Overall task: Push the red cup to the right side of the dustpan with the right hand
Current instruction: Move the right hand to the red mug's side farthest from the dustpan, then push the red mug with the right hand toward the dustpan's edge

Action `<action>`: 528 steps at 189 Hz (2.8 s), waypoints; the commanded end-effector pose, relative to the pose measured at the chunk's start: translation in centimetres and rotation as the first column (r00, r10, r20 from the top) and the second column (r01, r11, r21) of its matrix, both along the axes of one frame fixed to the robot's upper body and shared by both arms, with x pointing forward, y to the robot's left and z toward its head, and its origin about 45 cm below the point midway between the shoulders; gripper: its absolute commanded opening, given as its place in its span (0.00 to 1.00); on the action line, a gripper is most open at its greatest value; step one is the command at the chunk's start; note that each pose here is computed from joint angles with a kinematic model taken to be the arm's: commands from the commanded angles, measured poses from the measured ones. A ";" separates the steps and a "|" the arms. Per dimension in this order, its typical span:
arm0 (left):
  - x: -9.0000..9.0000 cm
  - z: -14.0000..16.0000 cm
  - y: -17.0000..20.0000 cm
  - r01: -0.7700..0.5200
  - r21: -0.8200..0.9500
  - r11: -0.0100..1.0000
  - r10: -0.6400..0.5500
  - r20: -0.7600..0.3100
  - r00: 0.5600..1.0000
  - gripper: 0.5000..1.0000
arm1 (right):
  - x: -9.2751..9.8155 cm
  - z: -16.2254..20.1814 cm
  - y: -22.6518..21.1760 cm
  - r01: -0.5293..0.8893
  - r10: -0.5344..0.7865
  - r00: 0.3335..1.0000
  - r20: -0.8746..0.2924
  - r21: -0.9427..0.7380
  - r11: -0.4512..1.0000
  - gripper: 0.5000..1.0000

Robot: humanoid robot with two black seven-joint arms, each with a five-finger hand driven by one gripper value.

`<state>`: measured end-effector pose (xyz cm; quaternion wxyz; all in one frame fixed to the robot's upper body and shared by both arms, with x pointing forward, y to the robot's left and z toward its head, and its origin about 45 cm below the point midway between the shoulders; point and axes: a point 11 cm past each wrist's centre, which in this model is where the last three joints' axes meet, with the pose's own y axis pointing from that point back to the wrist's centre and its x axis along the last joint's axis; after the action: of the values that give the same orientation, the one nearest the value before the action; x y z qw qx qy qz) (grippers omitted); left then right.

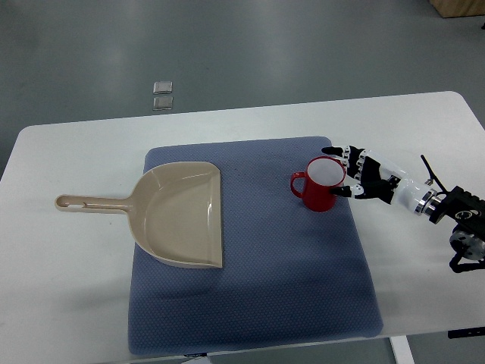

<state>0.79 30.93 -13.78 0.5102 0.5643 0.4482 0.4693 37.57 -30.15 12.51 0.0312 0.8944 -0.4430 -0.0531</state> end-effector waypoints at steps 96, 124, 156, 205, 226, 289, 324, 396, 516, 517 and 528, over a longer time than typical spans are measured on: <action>-0.3 0.0 0.0 -0.004 0.000 1.000 0.004 -0.004 1.000 1.00 | -0.6 -1.3 2.5 -0.013 0.014 1.000 -0.022 0.041 0.999 0.86; -0.3 0.0 0.0 -0.004 0.000 1.000 0.004 -0.004 1.000 1.00 | -0.7 -1.6 3.7 -0.021 0.022 1.000 -0.022 0.050 0.999 0.87; -0.3 0.0 0.0 -0.005 0.002 1.000 0.005 -0.005 1.000 1.00 | -0.6 -1.7 4.3 -0.019 0.020 1.000 -0.018 0.055 0.998 0.86; -0.4 0.0 0.0 -0.003 0.000 1.000 0.003 -0.006 1.000 1.00 | -0.7 -1.9 6.0 -0.032 0.033 0.999 -0.018 0.074 0.997 0.87; -0.4 0.0 0.0 -0.003 0.000 1.000 0.003 -0.006 1.000 1.00 | -0.5 -1.9 6.5 -0.027 0.028 1.000 -0.012 0.074 0.997 0.86; -0.4 0.0 0.0 -0.003 0.000 1.000 0.003 -0.006 1.000 1.00 | -0.8 -2.4 9.3 -0.047 0.048 0.999 -0.010 0.085 0.995 0.86; -0.4 0.0 0.0 -0.001 -0.001 1.000 0.001 -0.006 1.000 1.00 | -1.1 -2.6 10.9 -0.059 0.061 0.998 -0.010 0.098 0.993 0.86; -0.4 0.0 0.0 -0.001 -0.001 1.000 0.001 -0.006 1.000 1.00 | -1.5 -2.5 14.2 -0.096 0.096 0.995 0.001 0.122 0.988 0.86; -0.4 0.0 0.0 0.000 -0.001 1.000 0.000 -0.006 1.000 1.00 | -2.3 -2.4 17.6 -0.129 0.129 0.992 0.011 0.140 0.982 0.86; -0.4 0.0 0.0 0.000 -0.001 1.000 0.000 -0.006 1.000 1.00 | -2.3 -2.4 17.6 -0.129 0.129 0.992 0.011 0.140 0.982 0.86; -0.4 0.0 0.0 -0.001 -0.001 1.000 0.001 -0.006 1.000 1.00 | -2.3 -2.1 17.9 -0.136 0.134 0.991 0.019 0.149 0.979 0.86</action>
<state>0.42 30.89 -13.80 0.5091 0.5654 0.4502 0.4673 35.29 -12.64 9.97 -0.0274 0.9208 -0.3803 -0.0820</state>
